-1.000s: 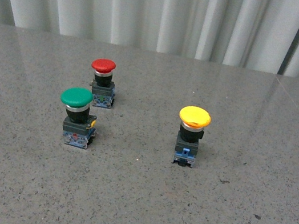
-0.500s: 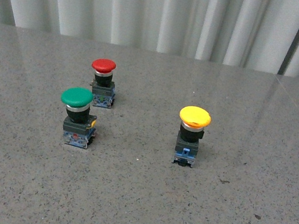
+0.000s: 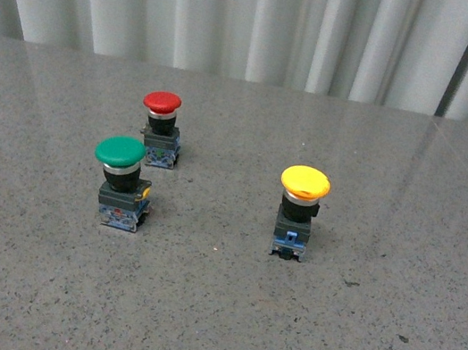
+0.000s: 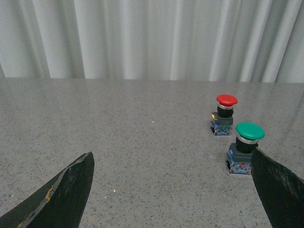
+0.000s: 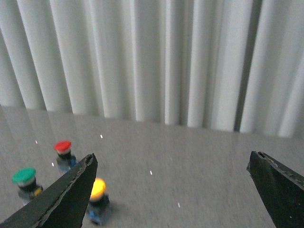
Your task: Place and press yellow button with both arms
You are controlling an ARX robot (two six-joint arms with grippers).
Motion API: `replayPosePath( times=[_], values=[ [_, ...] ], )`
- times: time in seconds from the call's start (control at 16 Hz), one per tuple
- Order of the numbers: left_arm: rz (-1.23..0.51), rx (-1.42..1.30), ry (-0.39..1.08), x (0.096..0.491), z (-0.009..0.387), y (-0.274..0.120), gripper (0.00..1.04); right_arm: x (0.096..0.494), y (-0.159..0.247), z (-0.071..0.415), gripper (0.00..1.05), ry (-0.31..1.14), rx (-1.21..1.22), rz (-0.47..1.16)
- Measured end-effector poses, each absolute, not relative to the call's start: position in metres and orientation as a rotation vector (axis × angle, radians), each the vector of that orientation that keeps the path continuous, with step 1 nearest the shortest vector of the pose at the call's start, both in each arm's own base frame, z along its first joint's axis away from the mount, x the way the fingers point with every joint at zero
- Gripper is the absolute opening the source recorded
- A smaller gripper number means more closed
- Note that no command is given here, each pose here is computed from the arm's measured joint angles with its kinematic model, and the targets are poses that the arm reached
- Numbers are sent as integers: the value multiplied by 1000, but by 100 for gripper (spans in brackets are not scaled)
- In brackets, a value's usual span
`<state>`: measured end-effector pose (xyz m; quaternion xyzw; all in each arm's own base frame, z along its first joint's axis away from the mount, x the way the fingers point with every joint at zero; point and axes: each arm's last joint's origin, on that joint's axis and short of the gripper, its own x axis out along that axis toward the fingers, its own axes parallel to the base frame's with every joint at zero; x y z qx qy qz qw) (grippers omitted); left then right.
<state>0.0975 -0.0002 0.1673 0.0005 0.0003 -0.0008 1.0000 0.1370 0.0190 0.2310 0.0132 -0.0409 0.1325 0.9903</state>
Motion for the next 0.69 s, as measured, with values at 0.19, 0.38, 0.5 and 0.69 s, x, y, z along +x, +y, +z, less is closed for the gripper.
replayPosePath(
  times=[0.19,0.38,0.5,0.69],
  values=[
    [-2,1,1,97,167,0,98,204,65,270,98,-63,35,411],
    [-2,1,1,97,167,0,98,257,121,267,98,66,18,518],
    [-2,1,1,97,167,0,98,276,150,259,98,116,0,553],
    [-2,1,1,97,167,0,98,286,169,224,66,237,-57,567]
  ],
)
